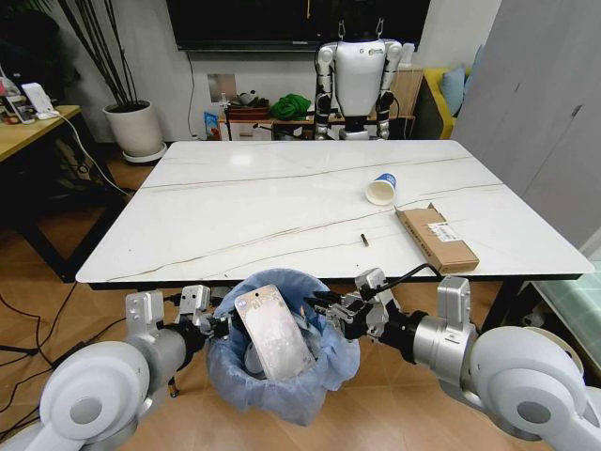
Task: Pick up the trash bin and place the trash from the table into it.
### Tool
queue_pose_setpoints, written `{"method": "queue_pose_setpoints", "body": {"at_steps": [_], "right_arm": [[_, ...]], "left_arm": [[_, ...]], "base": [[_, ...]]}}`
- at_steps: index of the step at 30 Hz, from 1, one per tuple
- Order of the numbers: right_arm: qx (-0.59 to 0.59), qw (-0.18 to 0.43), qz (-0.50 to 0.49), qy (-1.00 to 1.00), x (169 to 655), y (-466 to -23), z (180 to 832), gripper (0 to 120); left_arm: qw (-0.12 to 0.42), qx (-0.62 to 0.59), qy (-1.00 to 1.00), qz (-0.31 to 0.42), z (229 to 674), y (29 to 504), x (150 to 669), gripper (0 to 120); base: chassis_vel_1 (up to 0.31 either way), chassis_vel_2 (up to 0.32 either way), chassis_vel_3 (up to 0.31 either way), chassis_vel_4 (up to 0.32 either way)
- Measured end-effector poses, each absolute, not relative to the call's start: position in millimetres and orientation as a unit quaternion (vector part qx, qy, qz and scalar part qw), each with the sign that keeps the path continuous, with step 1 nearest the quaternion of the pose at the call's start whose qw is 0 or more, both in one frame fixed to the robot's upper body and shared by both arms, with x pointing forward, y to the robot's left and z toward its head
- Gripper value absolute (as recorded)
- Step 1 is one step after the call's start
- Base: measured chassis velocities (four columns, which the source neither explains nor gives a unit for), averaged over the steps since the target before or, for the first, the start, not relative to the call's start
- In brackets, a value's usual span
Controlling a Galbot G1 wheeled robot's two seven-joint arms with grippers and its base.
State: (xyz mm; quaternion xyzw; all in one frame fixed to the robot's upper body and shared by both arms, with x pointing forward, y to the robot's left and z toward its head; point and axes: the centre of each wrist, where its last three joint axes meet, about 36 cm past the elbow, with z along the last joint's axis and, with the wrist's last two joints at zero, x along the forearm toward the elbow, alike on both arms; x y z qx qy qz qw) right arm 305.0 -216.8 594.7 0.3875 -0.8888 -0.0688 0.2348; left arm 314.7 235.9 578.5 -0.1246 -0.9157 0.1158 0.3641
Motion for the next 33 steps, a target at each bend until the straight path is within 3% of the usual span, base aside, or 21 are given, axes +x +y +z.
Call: {"method": "queue_pose_setpoints", "body": {"at_steps": [11,17,33], "right_arm": [[0.357,0.184,-0.07,-0.913,316.2,-218.2,619.0,74],[0.289,0.188,-0.079,-0.936,360.2,-231.0,611.7,97],[0.181,0.207,-0.054,-0.96,451.1,-246.7,575.1,100]], "left_arm": [[0.376,-0.125,-0.911,0.119,574.1,235.0,308.3,2],[0.378,-0.124,-0.91,0.118,575.0,234.9,303.0,2],[0.377,-0.127,-0.91,0.115,578.1,234.9,297.0,2]], "base": [[0.0,0.0,0.0,0.0],[0.0,0.0,0.0,0.0],[0.0,0.0,0.0,0.0]]}}
